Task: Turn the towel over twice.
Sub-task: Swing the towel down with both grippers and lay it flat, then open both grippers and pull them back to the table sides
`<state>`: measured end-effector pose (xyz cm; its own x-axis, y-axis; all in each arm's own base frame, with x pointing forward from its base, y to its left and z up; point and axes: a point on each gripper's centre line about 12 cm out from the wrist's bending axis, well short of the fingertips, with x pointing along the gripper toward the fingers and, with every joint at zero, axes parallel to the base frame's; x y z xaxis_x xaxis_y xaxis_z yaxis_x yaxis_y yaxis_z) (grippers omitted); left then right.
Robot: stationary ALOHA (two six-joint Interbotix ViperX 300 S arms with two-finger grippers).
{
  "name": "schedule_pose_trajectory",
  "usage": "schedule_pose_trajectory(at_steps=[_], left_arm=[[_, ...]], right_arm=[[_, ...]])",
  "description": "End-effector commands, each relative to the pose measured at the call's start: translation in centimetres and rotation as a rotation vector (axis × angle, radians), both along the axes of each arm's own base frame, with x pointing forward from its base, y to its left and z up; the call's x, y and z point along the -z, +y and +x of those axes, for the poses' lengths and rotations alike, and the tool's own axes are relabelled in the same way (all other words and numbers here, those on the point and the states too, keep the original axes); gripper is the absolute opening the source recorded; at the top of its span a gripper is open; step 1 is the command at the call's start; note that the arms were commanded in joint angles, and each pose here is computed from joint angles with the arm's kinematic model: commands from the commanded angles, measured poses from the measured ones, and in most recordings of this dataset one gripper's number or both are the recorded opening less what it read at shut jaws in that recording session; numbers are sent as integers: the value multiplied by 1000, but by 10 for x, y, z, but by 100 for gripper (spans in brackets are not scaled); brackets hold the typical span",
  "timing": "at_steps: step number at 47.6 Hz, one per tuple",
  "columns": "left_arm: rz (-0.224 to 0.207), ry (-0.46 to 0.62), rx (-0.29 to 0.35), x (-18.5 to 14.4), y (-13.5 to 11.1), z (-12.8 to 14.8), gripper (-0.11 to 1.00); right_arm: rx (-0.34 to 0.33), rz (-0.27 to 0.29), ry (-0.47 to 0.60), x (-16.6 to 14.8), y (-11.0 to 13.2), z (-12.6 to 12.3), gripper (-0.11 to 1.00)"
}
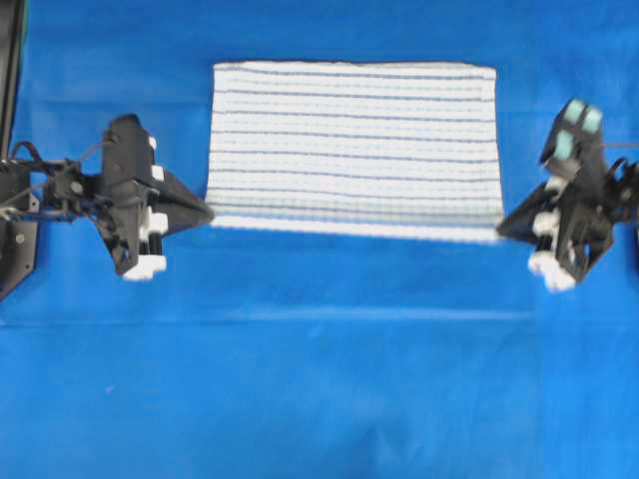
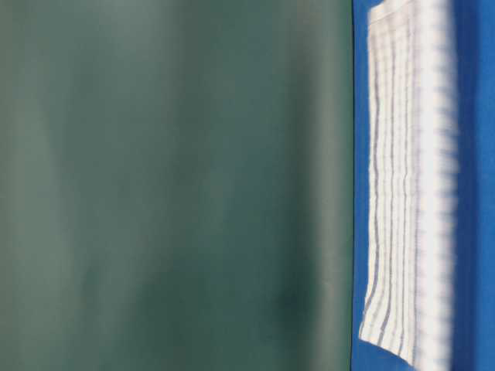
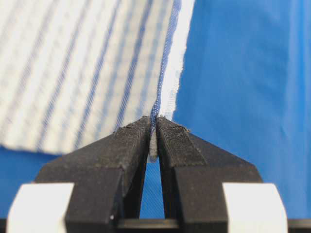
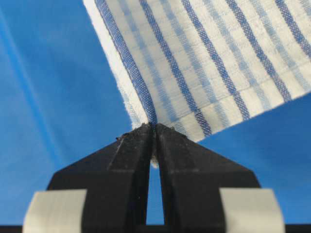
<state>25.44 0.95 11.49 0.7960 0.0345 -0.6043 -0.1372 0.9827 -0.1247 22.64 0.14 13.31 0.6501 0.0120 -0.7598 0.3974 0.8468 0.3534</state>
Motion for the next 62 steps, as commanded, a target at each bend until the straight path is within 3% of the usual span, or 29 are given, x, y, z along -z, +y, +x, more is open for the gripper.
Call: schedule_pose_trajectory(at_steps=[1,18,46,49,53,60,62], left_arm=[[-20,18,40,5,-14,5,4],[-48,72,172,19,-56,5,4],[-50,51,177,15,-59,15,6],[-50,46,177,14,-60,16,13],[-51,39,178,9,-60,18,34],[-44,38,187,-8,-61,21,74],[-38,41,192,-13,-61,21,79]], right_arm=[[-38,19,7,5,15,9,6],[-125,56,69,21,55,33,6],[-140,52,61,17,58,34,6],[-140,53,53,15,58,35,6],[-147,50,45,10,58,35,10],[-184,23,19,-8,58,36,52],[-202,5,9,-13,58,35,62]])
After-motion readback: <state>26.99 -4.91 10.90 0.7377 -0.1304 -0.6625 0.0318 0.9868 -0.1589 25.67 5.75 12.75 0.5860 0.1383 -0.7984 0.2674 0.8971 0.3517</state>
